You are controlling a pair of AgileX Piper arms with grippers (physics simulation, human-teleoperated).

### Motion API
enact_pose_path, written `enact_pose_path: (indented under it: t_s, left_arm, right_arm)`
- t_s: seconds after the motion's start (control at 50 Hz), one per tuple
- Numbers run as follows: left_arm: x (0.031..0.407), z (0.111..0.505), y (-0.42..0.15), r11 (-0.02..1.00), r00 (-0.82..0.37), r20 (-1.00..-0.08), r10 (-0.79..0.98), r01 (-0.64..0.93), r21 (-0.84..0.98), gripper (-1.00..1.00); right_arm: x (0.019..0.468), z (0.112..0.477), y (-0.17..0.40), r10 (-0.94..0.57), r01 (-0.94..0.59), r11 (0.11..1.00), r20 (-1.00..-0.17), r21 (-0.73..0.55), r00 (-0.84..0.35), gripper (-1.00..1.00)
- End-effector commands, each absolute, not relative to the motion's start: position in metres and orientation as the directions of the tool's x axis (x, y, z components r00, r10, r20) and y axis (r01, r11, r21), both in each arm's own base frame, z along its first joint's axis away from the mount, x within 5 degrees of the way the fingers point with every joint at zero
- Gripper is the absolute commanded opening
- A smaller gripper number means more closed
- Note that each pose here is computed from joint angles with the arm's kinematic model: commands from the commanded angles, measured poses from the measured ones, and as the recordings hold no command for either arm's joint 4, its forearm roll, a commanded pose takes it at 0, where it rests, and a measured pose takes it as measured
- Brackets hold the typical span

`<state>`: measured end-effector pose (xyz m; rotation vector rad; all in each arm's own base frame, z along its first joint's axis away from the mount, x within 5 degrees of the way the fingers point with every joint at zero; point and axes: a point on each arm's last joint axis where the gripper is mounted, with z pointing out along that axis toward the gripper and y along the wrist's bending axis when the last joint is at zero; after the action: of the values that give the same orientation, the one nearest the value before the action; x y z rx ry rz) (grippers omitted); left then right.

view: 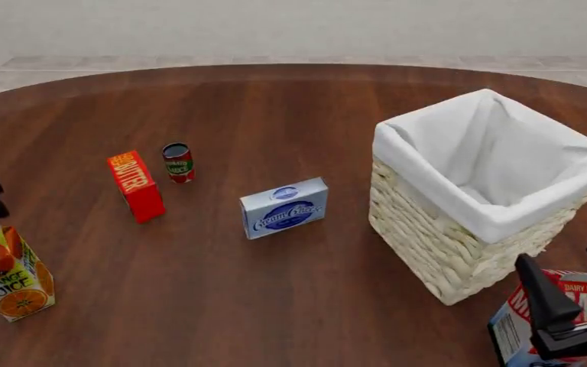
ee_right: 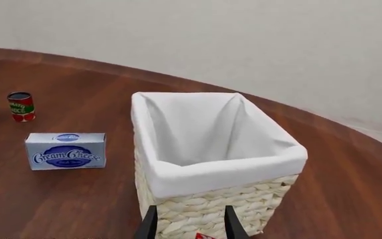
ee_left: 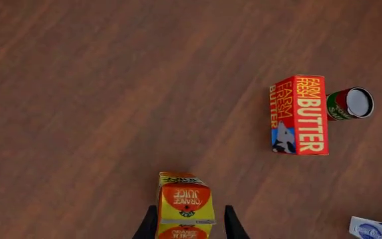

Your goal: Pick up the orange juice, and put it in the basket.

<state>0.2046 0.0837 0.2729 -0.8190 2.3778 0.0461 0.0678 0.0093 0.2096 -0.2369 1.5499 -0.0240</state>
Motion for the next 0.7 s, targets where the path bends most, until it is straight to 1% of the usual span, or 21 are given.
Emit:
enact_pose_path:
  t_s: [0.02,0.12,0.34,0.7]
  left_arm:
    - [0.204,0.261,0.084,0.822,-0.639,-0.561,-0.525,-0.552,-0.14,1.0]
    - [0.204,0.248,0.084,0.827,-0.656,-0.546,-0.52,-0.547,-0.129,1.0]
    - [0.203,0.237,0.095,0.826,-0.661,-0.55,-0.51,-0.554,-0.101,1.0]
    - [0.197,0.217,0.08,0.842,-0.7,-0.508,-0.502,-0.529,-0.105,1.0]
  right_arm:
    - [0.071,0.21,0.01,-0.177,-0.143,0.973,-0.984,-0.179,0.022,1.0]
    - [0.072,0.21,0.011,-0.178,-0.142,0.973,-0.984,-0.179,0.022,1.0]
    - [0.074,0.21,0.011,-0.182,-0.148,0.972,-0.983,-0.182,0.019,1.0]
    - [0.065,0.208,0.01,-0.188,-0.148,0.971,-0.982,-0.189,0.023,1.0]
